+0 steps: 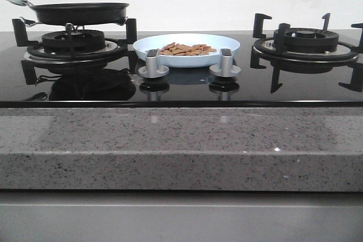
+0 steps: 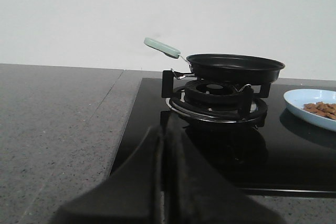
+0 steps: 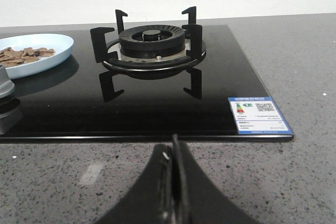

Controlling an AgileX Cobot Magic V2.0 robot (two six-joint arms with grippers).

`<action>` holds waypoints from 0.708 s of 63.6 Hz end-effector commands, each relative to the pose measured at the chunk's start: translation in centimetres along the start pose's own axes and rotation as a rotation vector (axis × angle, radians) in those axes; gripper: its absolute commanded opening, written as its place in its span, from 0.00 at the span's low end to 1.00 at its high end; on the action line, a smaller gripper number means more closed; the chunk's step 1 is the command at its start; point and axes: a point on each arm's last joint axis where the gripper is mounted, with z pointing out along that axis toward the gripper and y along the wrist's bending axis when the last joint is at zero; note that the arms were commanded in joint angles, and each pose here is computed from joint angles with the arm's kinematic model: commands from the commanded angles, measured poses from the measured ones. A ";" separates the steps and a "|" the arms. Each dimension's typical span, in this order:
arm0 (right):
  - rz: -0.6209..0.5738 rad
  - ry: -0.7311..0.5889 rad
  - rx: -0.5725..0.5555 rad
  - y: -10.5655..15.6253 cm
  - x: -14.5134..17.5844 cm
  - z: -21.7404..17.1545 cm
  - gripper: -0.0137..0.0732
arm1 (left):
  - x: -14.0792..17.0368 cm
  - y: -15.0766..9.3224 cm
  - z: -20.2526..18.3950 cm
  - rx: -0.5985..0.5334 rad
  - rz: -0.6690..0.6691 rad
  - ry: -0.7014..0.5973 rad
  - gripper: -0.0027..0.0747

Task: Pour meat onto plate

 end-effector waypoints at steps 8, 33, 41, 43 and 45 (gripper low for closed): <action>-0.002 -0.118 0.013 -0.1 -1.2 -0.2 0.08 | -0.6 0.0 -0.2 -0.001 -0.011 -0.089 0.01; -0.004 -0.213 0.049 -0.3 -2.0 -0.4 0.08 | -0.6 0.0 -0.2 -0.001 -0.011 -0.089 0.01; -0.023 -0.237 0.049 -0.3 -2.2 -0.4 0.08 | -0.6 0.0 -0.2 -0.001 -0.011 -0.089 0.01; -0.033 -0.245 0.048 -0.2 -2.3 -0.4 0.08 | -0.6 0.0 -0.2 -0.001 -0.011 -0.089 0.01; -0.040 -0.251 0.048 -0.2 -2.3 -0.4 0.08 | -0.6 0.0 -0.2 -0.001 -0.011 -0.089 0.01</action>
